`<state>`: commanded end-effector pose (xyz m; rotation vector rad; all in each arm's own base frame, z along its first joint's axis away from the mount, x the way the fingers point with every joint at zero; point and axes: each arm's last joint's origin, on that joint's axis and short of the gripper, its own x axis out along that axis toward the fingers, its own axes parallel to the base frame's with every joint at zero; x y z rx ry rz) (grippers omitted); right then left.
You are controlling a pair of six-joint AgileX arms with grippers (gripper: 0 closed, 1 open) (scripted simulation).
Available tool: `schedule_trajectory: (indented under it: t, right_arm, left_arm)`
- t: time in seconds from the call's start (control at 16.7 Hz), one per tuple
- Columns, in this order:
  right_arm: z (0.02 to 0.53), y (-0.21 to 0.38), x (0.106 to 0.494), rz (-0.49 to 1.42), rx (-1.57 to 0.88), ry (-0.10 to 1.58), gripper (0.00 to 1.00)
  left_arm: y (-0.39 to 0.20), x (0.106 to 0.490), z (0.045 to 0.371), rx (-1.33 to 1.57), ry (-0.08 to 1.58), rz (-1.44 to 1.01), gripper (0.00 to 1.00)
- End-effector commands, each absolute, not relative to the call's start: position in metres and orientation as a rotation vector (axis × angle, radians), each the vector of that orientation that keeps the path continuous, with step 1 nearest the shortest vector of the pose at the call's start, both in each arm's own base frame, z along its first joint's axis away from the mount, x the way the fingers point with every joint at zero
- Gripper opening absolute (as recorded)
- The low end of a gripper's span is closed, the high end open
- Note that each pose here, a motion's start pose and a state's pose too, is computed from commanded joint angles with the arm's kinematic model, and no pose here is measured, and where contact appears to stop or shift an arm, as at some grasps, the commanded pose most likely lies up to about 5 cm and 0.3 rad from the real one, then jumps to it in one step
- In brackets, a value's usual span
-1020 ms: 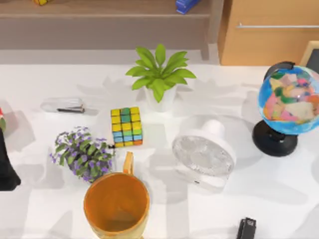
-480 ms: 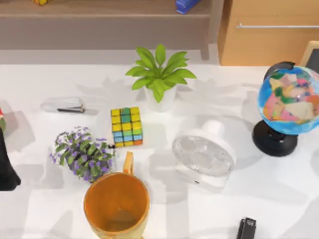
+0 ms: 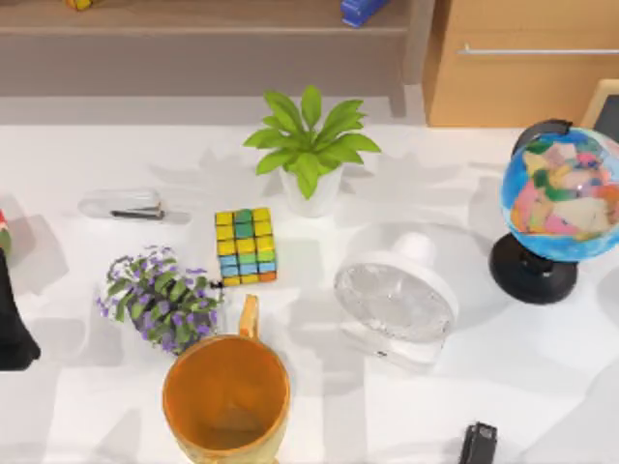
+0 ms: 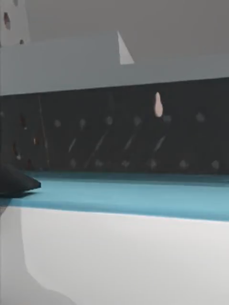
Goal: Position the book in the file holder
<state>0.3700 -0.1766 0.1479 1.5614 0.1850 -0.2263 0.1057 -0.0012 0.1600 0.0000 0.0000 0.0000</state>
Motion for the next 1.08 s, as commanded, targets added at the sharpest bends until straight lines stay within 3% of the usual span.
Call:
schedule_trajectory:
  t: [0.72, 1.08]
  right_arm:
    - [0.1479, -0.1766, 0.37, -0.226, 1.561, 0.185, 0.98]
    - [0.1479, -0.1766, 0.37, -0.226, 1.561, 0.185, 1.0]
  left_arm:
    - [-0.0012, 0.1057, 0.16, 0.0, 0.0, 0.0, 1.0]
    - [-0.0012, 0.1057, 0.16, 0.0, 0.0, 0.0, 1.0]
